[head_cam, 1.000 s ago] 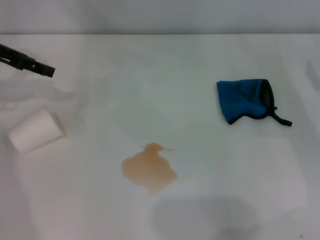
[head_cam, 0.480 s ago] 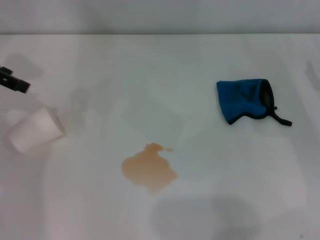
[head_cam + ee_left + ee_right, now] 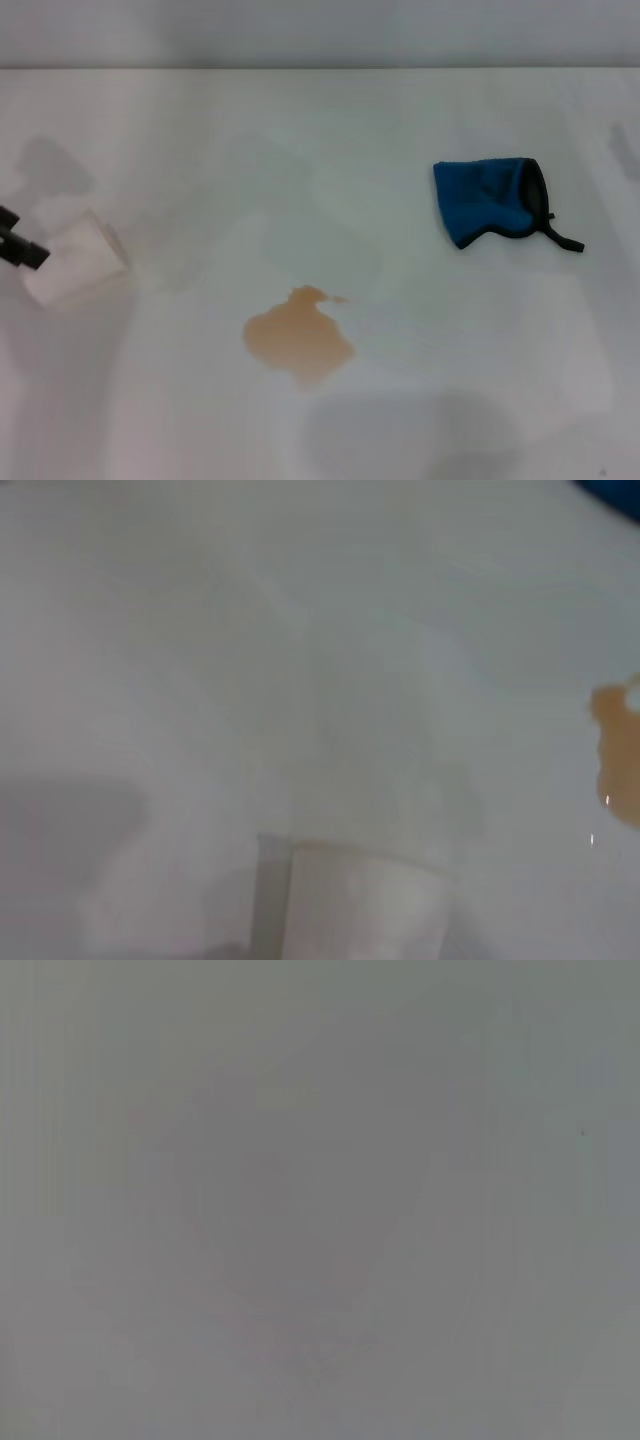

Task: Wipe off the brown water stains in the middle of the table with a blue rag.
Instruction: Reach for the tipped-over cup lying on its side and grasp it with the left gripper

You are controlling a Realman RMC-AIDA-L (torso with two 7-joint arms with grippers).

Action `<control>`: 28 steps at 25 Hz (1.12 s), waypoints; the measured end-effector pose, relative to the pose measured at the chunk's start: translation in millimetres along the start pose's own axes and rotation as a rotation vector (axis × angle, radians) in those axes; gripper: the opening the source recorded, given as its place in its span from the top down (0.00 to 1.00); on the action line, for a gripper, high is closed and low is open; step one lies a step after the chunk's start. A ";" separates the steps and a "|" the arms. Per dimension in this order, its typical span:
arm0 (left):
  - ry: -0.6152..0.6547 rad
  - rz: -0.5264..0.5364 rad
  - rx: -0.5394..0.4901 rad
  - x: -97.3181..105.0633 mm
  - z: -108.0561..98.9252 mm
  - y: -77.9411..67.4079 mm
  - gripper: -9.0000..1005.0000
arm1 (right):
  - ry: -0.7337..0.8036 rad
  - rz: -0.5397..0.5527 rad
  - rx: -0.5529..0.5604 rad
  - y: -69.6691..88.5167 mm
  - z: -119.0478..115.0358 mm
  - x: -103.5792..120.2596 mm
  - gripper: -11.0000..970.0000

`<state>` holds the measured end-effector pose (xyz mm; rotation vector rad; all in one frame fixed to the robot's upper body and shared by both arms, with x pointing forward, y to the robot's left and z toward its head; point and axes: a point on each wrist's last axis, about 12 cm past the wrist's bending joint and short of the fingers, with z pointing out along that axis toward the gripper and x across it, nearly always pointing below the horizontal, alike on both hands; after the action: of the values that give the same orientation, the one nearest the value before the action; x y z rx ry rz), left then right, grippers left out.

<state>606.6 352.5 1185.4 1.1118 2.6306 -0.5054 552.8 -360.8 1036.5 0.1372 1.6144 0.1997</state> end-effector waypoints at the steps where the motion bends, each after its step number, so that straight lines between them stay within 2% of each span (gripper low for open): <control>1: 0.010 0.005 -0.003 0.1 0.7 -0.9 0.19 | 0.000 0.000 0.000 0.1 0.1 0.0 0.15; 11: 0.054 0.095 -0.105 -9.8 9.5 -8.8 0.19 | 0.000 0.001 -0.002 1.9 3.7 -1.3 0.15; 17: 0.136 0.159 -0.137 -10.1 27.0 -12.7 0.19 | 0.006 0.001 -0.001 3.5 7.5 -2.1 0.15; 28: 0.152 0.192 -0.172 -10.6 38.8 -12.7 0.19 | 0.005 -0.003 -0.002 4.0 9.9 -3.5 0.15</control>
<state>607.8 321.8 1156.5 1.3752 2.5949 -0.1587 562.7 -357.2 1040.4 0.1329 1.6197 0.2000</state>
